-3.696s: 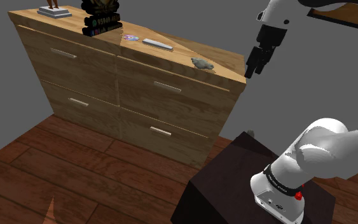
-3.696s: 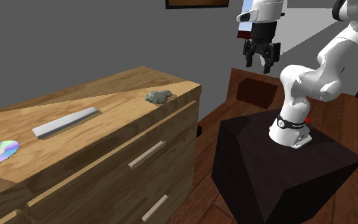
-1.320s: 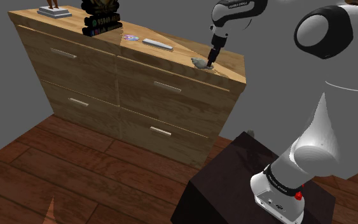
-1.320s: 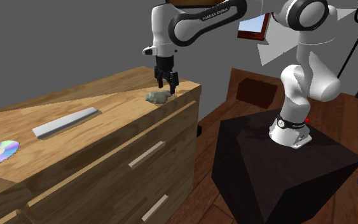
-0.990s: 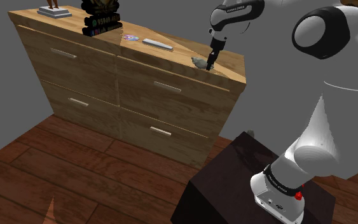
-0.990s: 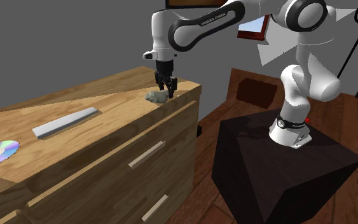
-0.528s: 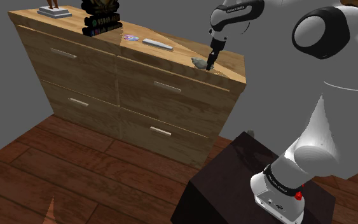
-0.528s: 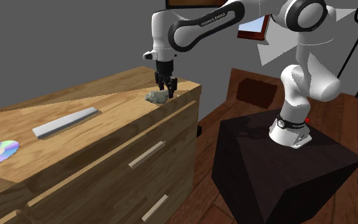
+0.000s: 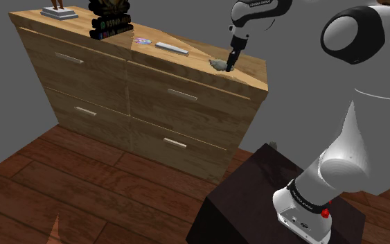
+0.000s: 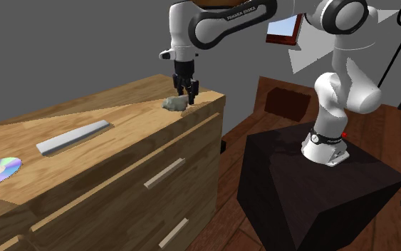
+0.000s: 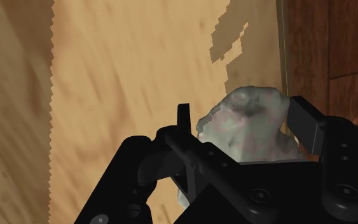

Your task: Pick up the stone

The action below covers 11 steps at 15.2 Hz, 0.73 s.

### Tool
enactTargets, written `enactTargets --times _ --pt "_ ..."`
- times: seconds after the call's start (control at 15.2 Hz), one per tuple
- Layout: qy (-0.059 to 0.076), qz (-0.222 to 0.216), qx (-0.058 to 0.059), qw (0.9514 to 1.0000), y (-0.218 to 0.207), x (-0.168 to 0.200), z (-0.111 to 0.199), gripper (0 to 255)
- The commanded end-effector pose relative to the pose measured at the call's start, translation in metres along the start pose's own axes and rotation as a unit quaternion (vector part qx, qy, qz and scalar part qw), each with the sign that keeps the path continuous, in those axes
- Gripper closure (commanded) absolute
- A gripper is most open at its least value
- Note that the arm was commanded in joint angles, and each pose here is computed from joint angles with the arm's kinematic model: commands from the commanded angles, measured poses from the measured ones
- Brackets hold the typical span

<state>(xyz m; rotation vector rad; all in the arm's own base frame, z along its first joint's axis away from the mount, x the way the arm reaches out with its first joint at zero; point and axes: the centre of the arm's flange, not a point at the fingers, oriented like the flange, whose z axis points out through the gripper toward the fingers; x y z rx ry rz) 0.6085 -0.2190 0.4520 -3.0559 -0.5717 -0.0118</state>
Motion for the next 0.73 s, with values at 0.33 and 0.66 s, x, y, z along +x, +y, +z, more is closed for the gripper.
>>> enactTargets --times 0.33,0.66 --pt "0.0 0.0 0.0 1.0 0.0 0.0 -0.036 255" --pt "0.0 0.0 0.0 1.0 0.0 0.0 -0.053 255"
